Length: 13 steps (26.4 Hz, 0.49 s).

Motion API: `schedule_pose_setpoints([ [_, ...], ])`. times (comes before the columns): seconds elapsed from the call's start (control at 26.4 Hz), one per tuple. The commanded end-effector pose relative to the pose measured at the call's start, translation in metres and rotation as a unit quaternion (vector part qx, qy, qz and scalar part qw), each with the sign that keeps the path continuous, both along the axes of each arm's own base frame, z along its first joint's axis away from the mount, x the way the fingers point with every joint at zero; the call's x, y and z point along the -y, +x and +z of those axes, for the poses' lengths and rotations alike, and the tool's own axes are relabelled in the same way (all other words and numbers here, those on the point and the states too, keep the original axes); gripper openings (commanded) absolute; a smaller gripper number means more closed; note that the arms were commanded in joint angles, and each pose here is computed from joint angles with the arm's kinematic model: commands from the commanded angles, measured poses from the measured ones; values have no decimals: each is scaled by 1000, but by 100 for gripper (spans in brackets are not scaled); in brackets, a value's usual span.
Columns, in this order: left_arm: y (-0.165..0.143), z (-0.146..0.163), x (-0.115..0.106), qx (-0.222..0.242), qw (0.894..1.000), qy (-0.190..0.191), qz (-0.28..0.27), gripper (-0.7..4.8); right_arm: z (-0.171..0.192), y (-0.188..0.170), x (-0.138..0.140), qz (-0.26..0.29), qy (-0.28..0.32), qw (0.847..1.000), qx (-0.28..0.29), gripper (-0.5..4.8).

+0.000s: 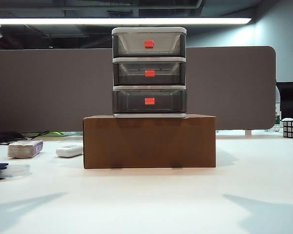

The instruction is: Open the third layer of the drawer on the table, pick up the transparent tape on the table and put it in, and finally close the drawer.

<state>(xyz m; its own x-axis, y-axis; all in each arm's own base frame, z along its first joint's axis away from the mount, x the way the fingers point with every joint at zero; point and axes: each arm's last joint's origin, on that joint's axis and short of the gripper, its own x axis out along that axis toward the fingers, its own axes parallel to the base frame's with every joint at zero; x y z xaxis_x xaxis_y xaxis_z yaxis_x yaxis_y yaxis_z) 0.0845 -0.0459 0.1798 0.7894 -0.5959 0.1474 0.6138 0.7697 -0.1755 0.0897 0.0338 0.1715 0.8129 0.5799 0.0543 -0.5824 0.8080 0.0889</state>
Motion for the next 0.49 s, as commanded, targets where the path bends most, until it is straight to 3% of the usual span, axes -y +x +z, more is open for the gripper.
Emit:
schedule_pose_setpoints([
  [0.04, -2, -4, 13, 1, 998, 49, 27, -5, 3, -2, -9, -3, 6, 1000, -1, -5],
  [0.19, 0, -10, 24, -23, 997, 78, 16, 9, 3, -4, -19, 13, 11, 999, -28, -5],
  [0.3, 5, -10, 30, -25, 997, 76, -4, 89, 8, -3, -26, 20, 2, 999, -42, -5],
  [0.42, 9, -5, 36, 0, 998, 56, -21, 122, 17, -1, -32, 24, -10, 998, -56, -5],
  [0.49, 13, 7, 39, 45, 999, 13, -22, 122, 32, 7, -40, 35, -28, 996, -78, -5],
])
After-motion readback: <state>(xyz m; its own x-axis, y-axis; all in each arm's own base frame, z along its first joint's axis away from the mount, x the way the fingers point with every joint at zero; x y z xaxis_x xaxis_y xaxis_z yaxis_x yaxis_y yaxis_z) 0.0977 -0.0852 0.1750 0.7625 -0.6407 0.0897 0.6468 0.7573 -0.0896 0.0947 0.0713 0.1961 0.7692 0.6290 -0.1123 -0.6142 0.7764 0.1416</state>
